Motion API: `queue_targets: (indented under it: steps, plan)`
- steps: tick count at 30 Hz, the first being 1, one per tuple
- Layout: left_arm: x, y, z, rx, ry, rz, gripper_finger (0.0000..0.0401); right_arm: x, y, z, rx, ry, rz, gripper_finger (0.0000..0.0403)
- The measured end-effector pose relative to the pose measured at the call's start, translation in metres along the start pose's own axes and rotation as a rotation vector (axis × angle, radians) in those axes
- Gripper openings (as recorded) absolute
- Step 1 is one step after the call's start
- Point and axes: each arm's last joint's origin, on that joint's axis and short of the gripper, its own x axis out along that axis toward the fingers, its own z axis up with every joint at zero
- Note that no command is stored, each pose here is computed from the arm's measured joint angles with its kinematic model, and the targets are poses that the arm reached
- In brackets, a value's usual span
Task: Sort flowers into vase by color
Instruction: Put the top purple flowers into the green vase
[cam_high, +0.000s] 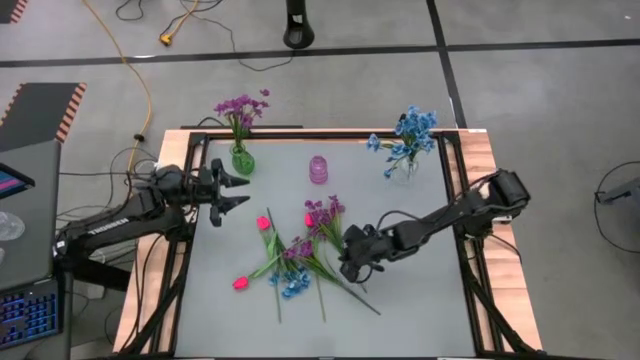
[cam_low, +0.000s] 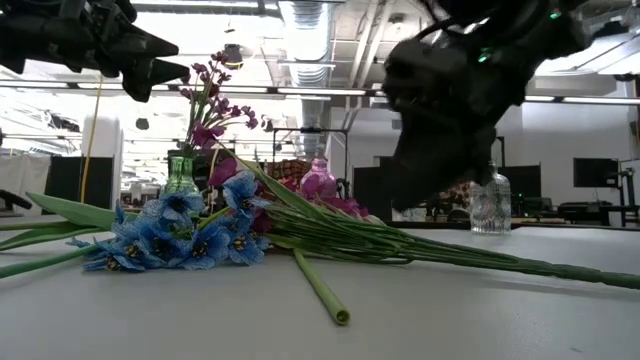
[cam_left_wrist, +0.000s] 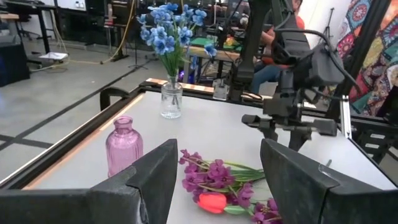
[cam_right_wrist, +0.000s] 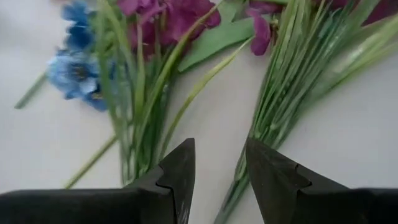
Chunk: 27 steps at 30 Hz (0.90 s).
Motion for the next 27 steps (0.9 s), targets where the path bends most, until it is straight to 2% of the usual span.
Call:
queue_targets:
  steps: [6,15,19,27]
  plan:
    - [0.001,-0.002,-0.001,0.000,0.007,0.001,0.0217,0.019,0.007,0.000,-0.037,0.084,-0.123,0.0169]
    - [0.001,-0.002,-0.002,0.007,0.022,0.001,0.0217,0.044,0.017,0.001,-0.070,0.142,-0.216,0.0160]
    - [0.001,-0.002,-0.004,0.002,0.037,0.002,0.0217,0.044,0.017,0.002,-0.073,0.153,-0.233,0.0125]
    - [0.001,-0.002,-0.005,-0.002,0.050,0.004,0.0217,0.042,0.013,0.005,-0.065,0.172,-0.249,0.0018]
